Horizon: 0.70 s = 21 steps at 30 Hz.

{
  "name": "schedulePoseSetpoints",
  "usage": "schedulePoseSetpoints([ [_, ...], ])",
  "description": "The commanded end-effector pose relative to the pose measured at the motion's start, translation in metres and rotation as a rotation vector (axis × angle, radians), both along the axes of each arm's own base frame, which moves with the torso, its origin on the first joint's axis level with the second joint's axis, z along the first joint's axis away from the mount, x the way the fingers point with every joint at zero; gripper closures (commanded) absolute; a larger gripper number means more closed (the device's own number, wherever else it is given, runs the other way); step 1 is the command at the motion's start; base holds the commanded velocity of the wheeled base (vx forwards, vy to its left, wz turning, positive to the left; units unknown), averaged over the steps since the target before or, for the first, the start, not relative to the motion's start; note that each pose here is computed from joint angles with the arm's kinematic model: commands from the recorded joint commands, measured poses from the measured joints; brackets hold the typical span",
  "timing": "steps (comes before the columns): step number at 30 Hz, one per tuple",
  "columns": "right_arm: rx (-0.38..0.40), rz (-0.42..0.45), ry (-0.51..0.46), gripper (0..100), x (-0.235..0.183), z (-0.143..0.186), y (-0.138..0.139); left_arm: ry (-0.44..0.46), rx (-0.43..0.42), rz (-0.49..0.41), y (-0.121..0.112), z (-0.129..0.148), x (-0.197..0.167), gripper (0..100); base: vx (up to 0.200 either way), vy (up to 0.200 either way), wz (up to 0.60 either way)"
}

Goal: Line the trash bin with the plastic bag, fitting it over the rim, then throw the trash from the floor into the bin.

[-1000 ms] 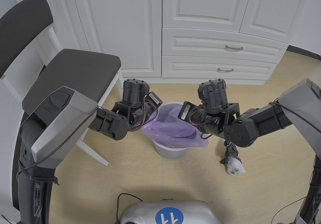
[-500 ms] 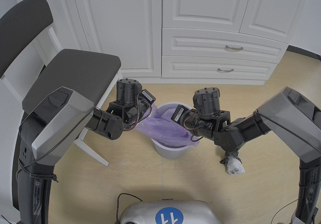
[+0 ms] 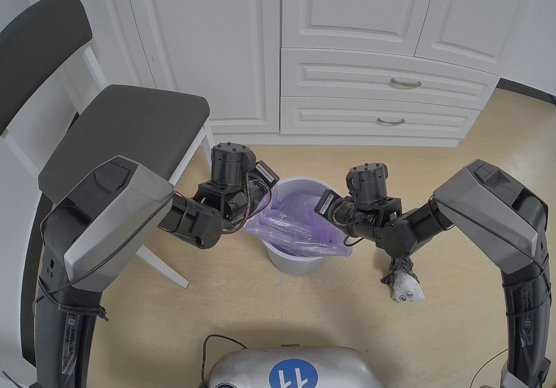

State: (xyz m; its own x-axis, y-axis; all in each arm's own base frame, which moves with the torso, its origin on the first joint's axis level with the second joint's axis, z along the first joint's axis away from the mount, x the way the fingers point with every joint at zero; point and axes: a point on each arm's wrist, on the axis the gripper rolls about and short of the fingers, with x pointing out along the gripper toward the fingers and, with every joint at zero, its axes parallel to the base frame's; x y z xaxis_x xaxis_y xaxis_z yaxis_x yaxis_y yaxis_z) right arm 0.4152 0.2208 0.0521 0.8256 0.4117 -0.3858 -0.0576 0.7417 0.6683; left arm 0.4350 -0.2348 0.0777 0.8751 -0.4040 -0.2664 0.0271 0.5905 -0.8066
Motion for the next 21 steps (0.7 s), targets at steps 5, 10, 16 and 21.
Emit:
schedulePoseSetpoints([
  [5, -0.12, -0.028, -0.068, 100, 0.0, 0.025, -0.047, -0.017, 0.04, -0.081, -0.031, -0.011, -0.008, 100, 0.0, 0.0, 0.0],
  [10, -0.125, -0.047, -0.076, 100, 0.003, 0.029, -0.06, -0.048, 0.057, -0.112, -0.037, -0.015, 0.0, 100, 0.0, 0.0, 0.0],
  [16, -0.155, -0.055, -0.077, 100, 0.005, 0.024, -0.065, -0.086, 0.031, -0.09, -0.032, -0.007, 0.006, 100, 0.0, 0.0, 0.0],
  [21, -0.094, -0.079, -0.196, 100, 0.015, 0.014, -0.061, -0.138, -0.022, -0.063, -0.027, -0.009, 0.012, 100, 0.0, 0.0, 0.0],
])
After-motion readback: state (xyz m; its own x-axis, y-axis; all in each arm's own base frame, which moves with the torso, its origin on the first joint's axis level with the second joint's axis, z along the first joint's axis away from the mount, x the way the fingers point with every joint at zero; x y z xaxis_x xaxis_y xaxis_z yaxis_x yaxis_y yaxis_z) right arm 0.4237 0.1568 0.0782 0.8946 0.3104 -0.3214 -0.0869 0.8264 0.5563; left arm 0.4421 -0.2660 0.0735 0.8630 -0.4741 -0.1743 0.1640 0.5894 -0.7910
